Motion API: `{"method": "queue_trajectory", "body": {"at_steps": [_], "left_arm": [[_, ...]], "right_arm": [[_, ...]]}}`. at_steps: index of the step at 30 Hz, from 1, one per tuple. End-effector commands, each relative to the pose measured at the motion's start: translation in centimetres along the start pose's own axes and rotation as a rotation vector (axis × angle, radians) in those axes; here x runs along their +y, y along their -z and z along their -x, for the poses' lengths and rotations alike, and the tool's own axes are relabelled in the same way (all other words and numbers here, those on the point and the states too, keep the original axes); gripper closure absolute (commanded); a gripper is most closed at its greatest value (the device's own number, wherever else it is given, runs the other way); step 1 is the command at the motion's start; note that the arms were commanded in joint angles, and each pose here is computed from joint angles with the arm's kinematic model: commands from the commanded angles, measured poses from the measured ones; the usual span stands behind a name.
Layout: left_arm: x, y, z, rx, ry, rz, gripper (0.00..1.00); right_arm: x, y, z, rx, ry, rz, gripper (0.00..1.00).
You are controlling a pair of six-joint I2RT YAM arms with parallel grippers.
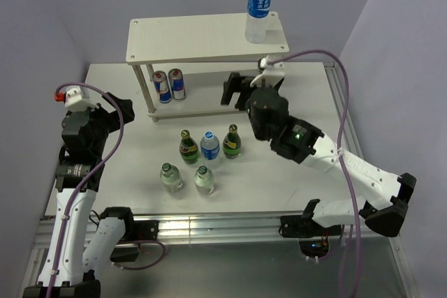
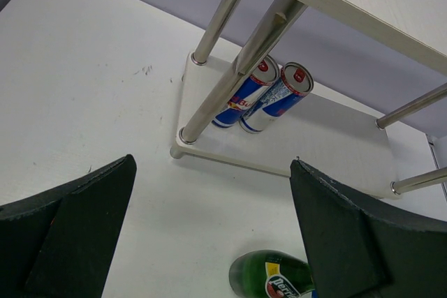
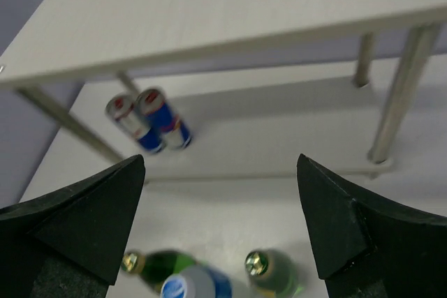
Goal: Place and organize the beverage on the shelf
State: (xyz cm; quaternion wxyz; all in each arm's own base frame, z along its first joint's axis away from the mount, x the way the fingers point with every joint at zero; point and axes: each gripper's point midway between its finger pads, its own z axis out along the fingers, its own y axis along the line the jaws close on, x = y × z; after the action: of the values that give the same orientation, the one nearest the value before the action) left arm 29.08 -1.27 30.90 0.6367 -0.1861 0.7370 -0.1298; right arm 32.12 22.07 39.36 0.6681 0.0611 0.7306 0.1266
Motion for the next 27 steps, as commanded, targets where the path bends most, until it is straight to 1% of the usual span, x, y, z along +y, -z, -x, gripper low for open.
{"method": "queue_trajectory", "body": {"at_steps": [1,2,4,5,10,12,20,23,27], "left_arm": [[0.1,0.2,0.4,-0.012,-0.018,0.000,0.01],[0.1,0.2,0.4,-0.012,-0.019,0.000,0.01],[0.1,0.2,0.5,-0.013,-0.019,0.003,0.01],[0.1,0.2,0.5,-0.013,-0.017,0.003,0.01],[0.2,0.3,0.5,-0.017,-0.019,0.006,0.01],[0.3,0.2,0.5,-0.015,-0.019,0.009,0.01],[0.3,0.1,0.4,-0.012,-0.019,0.012,0.01],[0.3,0.2,0.5,-0.015,-0.019,0.009,0.01],[0.3,0.2,0.3,-0.010,-0.019,0.007,0.01]], "right_arm": [[2.3,2.2,-5.5,0.098,-0.075,0.113,0.04],[2.1,2.6,-8.8,0.151,-0.054,0.132,0.04],[2.9,3.5,-11.1,0.180,-0.085,0.181,0.04],[3.2,4.4,-13.4,0.216,-0.062,0.199,0.04],[3.9,5.5,-18.5,0.317,-0.011,0.213,0.04],[4.1,6.1,-19.3,0.326,-0.003,0.222,0.04],[4.4,7.5,-20.2,0.335,0.015,0.233,0.04],[5.0,7.8,-21.1,0.355,0.021,0.249,0.04],[5.8,7.7,-23.4,0.380,0.046,0.248,0.04]]}}
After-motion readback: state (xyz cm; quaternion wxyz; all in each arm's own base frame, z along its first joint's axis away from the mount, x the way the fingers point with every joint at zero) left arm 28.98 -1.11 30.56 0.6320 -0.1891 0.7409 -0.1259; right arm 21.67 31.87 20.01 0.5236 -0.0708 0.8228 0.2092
